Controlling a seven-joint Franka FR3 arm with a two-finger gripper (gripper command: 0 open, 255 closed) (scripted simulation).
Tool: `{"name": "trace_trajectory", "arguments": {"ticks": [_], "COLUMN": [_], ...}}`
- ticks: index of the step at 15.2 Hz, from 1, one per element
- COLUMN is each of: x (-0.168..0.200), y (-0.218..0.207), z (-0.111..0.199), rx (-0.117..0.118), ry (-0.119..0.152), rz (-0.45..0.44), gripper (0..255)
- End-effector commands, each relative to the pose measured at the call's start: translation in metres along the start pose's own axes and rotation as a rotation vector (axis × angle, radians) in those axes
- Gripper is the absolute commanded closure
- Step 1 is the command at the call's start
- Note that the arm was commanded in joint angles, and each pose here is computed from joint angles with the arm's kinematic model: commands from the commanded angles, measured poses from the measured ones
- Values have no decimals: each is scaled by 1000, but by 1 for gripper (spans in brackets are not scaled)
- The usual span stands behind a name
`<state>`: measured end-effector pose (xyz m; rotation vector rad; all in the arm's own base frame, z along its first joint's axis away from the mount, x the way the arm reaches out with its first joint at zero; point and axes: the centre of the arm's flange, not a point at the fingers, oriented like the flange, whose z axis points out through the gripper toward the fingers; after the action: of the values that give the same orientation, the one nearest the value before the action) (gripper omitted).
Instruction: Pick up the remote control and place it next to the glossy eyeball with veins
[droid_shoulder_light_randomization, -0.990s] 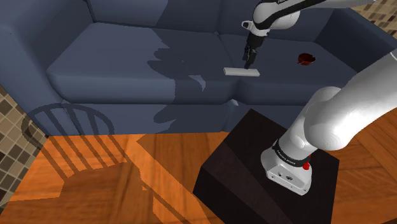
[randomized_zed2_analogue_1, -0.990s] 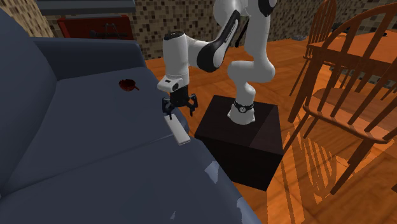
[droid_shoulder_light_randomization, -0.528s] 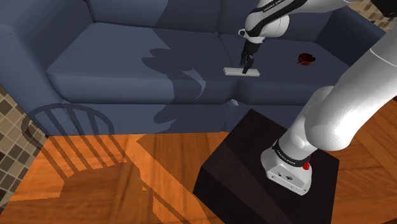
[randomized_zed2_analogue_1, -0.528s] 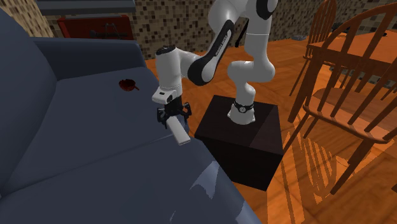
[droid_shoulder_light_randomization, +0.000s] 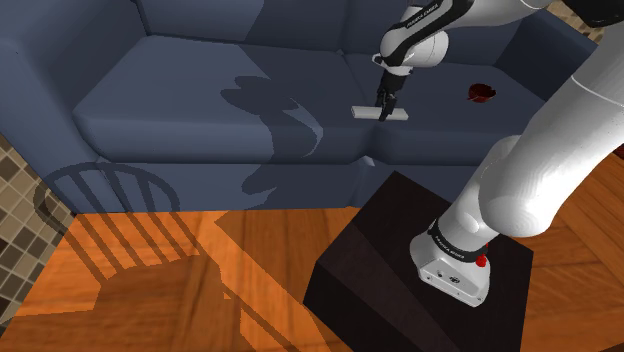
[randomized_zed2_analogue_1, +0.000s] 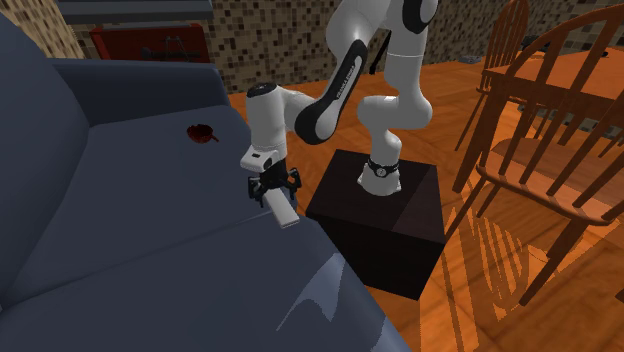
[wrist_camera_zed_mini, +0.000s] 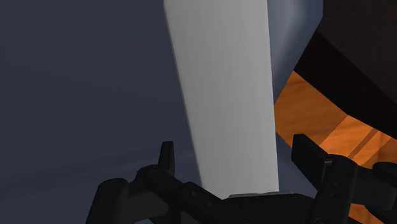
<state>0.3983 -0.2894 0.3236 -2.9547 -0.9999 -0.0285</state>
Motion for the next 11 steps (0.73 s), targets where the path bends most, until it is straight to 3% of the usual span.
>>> {"name": "trace_trajectory", "arguments": {"ticks": [1, 3, 4, 11], "x": [0, 0, 0, -1], "y": [0, 0, 0, 0], "z": [0, 0, 0, 0], "rx": [0, 0, 0, 0], "ry": [0, 0, 0, 0], "rz": [0, 0, 0, 0], "gripper": [0, 0, 255, 255]}}
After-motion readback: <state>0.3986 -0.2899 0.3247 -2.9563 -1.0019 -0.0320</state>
